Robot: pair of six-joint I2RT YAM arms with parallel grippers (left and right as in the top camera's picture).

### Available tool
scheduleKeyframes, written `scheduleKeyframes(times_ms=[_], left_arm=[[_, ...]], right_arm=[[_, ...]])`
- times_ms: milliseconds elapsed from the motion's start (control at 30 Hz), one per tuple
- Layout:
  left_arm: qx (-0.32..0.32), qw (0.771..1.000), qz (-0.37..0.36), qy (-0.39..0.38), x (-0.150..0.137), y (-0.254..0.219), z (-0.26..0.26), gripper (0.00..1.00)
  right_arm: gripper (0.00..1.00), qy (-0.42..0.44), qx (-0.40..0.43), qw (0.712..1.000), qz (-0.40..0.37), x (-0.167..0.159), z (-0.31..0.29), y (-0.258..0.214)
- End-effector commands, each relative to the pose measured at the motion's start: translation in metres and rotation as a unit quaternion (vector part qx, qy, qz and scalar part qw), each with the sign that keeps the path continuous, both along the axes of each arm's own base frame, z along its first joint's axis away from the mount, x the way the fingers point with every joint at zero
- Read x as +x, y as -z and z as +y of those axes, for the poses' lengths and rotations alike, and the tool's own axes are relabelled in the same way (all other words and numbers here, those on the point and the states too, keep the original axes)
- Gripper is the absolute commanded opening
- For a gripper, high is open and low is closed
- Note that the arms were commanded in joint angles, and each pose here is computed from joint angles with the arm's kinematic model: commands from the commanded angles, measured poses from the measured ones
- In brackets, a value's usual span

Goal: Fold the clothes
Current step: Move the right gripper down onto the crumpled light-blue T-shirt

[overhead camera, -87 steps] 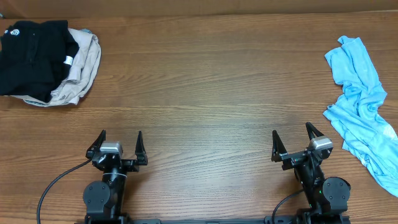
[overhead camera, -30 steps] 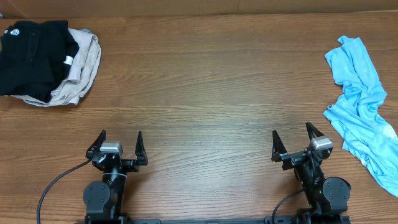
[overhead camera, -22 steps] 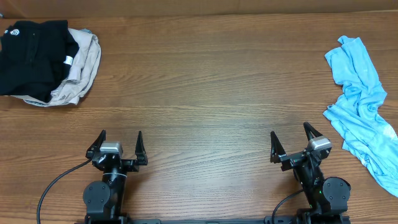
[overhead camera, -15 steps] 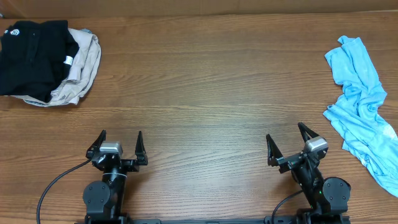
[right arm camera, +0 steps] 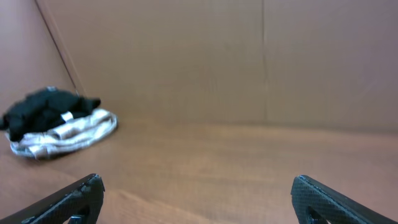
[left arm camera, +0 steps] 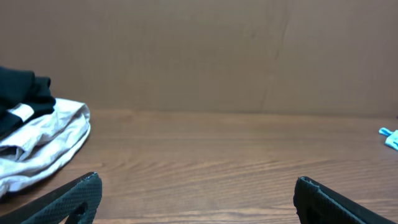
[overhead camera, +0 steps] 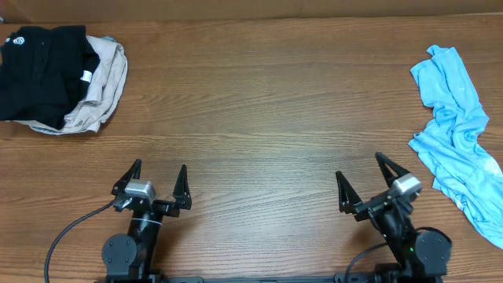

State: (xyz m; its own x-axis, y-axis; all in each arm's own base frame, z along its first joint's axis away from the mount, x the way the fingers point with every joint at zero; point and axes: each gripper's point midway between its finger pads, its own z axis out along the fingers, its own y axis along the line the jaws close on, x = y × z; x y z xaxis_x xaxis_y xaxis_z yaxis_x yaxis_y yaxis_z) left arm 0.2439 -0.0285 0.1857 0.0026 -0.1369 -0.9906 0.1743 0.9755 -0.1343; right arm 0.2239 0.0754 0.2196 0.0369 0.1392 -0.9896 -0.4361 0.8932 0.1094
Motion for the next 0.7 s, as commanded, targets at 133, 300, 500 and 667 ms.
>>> scheduleKeyframes(times_ms=[133, 300, 500, 667], left_arm=[[0.010, 0.997, -0.041, 0.058, -0.007, -0.079, -0.019, 1.00], [0.010, 0.995, -0.006, 0.103, 0.012, -0.110, -0.033, 1.00], [0.007, 0.990, 0.080, 0.116, 0.059, -0.134, -0.036, 1.00], [0.001, 0.980, 0.143, 0.138, 0.097, -0.147, -0.044, 1.00]], right_arm=[[1.00, 0.002, -0.003, 0.999, -0.046, -0.026, -0.001, -0.079], [1.00, 0.005, -0.037, 0.999, -0.017, -0.032, -0.001, -0.104], [1.00, 0.019, -0.045, 0.996, 0.070, -0.026, -0.006, -0.127], [1.00, 0.025, -0.050, 0.986, 0.160, -0.009, -0.009, -0.127]])
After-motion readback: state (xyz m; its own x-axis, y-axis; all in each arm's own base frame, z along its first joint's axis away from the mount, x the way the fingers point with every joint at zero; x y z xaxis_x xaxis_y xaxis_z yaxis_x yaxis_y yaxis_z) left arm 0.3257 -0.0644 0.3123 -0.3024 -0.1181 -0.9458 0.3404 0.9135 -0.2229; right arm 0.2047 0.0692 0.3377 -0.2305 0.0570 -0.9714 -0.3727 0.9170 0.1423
